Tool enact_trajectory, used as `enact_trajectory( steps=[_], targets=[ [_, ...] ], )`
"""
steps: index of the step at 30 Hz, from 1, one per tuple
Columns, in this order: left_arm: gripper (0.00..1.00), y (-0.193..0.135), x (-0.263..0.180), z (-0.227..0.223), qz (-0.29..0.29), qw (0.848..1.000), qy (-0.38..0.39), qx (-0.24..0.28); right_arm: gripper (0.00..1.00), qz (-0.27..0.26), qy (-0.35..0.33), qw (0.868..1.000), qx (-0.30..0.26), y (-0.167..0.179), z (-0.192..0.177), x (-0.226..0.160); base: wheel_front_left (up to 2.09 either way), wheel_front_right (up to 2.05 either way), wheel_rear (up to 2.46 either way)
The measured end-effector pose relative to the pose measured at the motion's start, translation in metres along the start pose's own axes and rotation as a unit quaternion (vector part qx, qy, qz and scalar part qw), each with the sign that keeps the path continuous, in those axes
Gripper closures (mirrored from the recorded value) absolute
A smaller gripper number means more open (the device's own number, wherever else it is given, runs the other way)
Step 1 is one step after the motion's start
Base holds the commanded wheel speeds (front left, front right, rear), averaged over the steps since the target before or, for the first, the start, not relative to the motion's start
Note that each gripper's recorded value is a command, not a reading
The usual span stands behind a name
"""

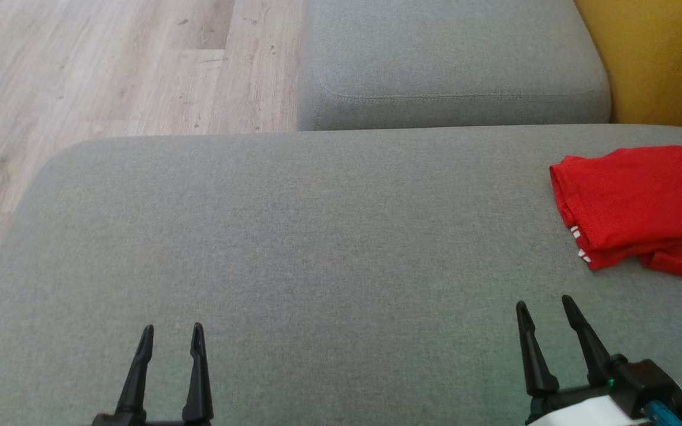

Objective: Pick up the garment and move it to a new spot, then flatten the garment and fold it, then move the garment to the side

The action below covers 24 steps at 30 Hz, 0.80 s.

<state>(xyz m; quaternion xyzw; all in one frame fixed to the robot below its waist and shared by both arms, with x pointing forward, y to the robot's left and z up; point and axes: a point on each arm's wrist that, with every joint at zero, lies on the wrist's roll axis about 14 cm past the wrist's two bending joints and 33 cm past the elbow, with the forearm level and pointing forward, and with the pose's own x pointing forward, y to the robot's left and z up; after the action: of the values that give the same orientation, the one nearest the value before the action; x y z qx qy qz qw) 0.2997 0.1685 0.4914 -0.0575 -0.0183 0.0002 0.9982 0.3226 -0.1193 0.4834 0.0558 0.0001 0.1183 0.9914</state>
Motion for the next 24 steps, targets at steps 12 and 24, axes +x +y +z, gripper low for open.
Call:
enact_trajectory(
  steps=[12,24],
  targets=[
    [1.00,0.000,-0.006,-0.021,-0.003,0.999,0.035,0.016,1.00,-0.011,0.033,0.999,0.012,-0.004,-0.021,-0.012,0.00,0.00,0.00],
    [1.00,0.004,-0.009,-0.034,0.013,0.996,0.064,-0.053,1.00,-0.039,0.047,0.995,0.083,-0.012,-0.030,-0.017,0.00,0.00,0.00]
  ],
)
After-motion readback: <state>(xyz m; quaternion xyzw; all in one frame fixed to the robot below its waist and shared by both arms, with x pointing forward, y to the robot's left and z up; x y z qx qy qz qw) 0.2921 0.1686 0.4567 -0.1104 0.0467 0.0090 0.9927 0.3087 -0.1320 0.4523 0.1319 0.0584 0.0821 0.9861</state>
